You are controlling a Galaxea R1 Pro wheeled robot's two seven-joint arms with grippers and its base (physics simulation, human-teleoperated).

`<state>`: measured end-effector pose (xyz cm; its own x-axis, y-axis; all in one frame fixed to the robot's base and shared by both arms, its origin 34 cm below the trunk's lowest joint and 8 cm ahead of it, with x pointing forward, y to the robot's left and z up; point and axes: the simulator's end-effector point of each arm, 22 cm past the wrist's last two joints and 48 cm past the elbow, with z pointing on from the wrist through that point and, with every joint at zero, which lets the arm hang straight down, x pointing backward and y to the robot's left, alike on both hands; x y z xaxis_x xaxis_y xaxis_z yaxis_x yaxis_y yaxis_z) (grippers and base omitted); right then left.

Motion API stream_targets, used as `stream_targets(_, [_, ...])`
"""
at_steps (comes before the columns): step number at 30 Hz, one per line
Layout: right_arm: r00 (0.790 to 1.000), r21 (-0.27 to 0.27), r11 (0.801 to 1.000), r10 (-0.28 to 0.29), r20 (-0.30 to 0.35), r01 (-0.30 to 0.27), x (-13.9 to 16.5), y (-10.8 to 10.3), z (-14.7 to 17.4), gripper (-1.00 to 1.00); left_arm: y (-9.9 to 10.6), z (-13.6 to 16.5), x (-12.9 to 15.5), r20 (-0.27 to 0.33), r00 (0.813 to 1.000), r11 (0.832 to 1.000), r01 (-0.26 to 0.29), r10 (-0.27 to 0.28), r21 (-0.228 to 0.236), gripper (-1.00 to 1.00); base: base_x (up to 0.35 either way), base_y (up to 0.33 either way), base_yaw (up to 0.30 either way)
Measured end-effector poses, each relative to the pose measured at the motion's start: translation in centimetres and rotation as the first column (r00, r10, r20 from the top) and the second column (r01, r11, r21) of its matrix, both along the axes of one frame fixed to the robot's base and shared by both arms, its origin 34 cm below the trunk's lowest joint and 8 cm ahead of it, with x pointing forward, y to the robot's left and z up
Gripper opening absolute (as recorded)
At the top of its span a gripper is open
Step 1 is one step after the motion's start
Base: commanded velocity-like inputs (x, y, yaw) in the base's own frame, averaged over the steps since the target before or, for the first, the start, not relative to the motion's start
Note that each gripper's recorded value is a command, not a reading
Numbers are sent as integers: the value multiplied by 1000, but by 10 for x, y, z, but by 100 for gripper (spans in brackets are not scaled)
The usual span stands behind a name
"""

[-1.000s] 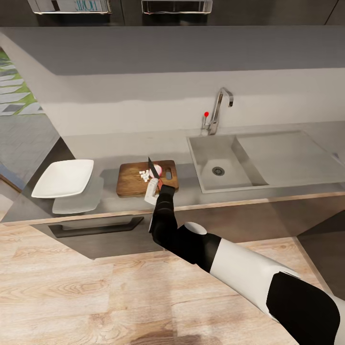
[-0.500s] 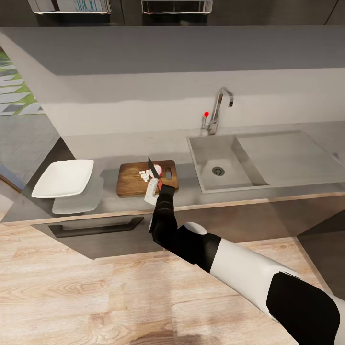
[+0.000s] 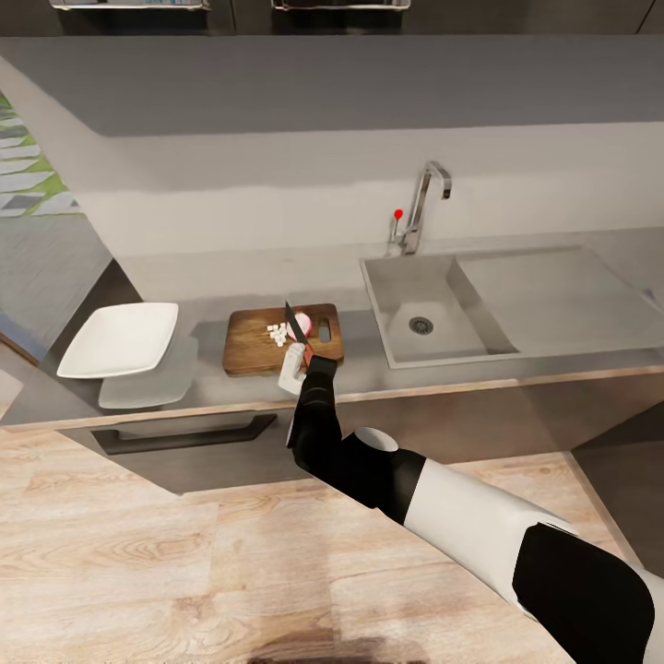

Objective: In the kitchen, take the Vidalia onion out of the sink, dice it on the chopping board with the paring knife, put the diced onion into the bowl on the countertop, then place both the paring knife and the chopping board into the sink.

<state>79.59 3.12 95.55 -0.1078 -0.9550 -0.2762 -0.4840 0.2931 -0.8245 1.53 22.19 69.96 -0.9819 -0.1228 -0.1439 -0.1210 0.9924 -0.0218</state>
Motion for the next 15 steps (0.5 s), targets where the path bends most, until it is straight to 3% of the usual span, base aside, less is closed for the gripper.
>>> stream_targets(15, [1000, 0, 1000, 0, 0, 0, 0, 0, 0, -100, 0, 0, 0, -1, 1000, 1000, 0, 0, 0, 100, 0, 0, 0])
